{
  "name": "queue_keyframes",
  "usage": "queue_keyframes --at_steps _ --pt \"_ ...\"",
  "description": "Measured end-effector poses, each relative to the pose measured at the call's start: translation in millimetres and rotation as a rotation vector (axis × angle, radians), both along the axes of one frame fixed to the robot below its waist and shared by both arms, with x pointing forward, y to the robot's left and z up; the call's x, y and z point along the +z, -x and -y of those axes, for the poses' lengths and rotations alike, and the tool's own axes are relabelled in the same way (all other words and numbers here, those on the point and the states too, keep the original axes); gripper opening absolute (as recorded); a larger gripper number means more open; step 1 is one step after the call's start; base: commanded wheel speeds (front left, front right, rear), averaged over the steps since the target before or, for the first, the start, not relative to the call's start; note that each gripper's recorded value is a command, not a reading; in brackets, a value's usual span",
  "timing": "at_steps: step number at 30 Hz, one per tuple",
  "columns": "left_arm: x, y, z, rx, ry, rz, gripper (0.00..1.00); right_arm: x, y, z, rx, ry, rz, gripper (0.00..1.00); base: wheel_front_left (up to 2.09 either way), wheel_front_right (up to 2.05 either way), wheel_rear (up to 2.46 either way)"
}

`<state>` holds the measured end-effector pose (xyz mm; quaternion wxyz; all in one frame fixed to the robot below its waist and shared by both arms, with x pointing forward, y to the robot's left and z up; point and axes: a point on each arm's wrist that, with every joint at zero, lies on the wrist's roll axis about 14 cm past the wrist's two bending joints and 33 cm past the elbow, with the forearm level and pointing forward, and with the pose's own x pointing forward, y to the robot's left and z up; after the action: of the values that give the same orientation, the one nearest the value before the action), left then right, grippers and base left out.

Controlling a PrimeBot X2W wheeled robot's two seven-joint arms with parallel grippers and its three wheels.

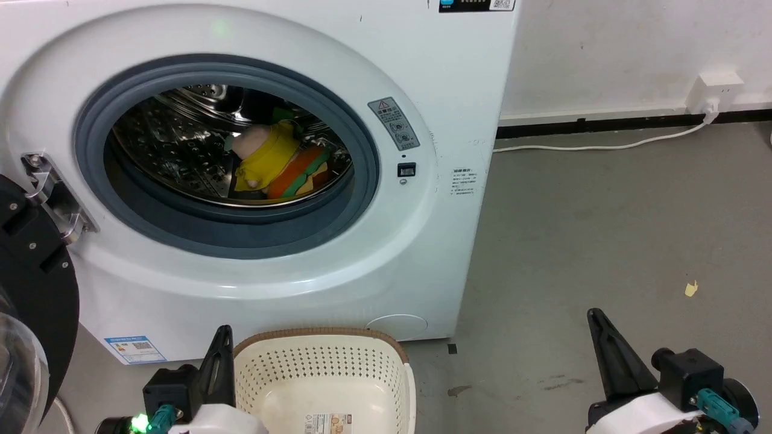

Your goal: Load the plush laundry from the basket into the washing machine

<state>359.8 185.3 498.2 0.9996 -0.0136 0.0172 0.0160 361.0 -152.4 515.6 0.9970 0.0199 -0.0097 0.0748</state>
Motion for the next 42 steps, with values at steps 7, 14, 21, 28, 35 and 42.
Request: queue_keyframes --at_steps 7,14,21,28,35,42 --pt "4.0 -1.8 1.0 -0.005 -0.016 0.006 0.00 3.7 -3.0 0.8 -0.002 0.013 0.005 0.00 0.00 0.00 0.00" --pt "8.2 -4.0 2.7 -0.014 -0.024 0.009 0.00 2.6 -3.1 1.9 -0.004 0.025 -0.006 0.00 0.00 0.00 0.00" --pt "11.0 -4.8 3.1 -0.016 -0.032 0.010 0.00 3.0 -4.1 2.8 -0.006 0.040 -0.013 0.00 0.00 0.00 0.00" --pt "12.5 -5.1 3.6 -0.018 -0.041 0.007 0.00 4.2 -4.9 3.9 -0.009 0.050 -0.015 0.00 0.00 0.00 0.00" --pt "18.8 -8.3 4.5 -0.021 -0.051 0.017 0.00 3.2 -4.9 4.9 -0.012 0.062 -0.026 0.00 0.00 0.00 0.00" --pt "21.0 -8.4 5.1 -0.023 -0.066 0.013 0.00 6.2 -7.4 5.9 -0.015 0.075 -0.027 0.00 0.00 0.00 0.00"
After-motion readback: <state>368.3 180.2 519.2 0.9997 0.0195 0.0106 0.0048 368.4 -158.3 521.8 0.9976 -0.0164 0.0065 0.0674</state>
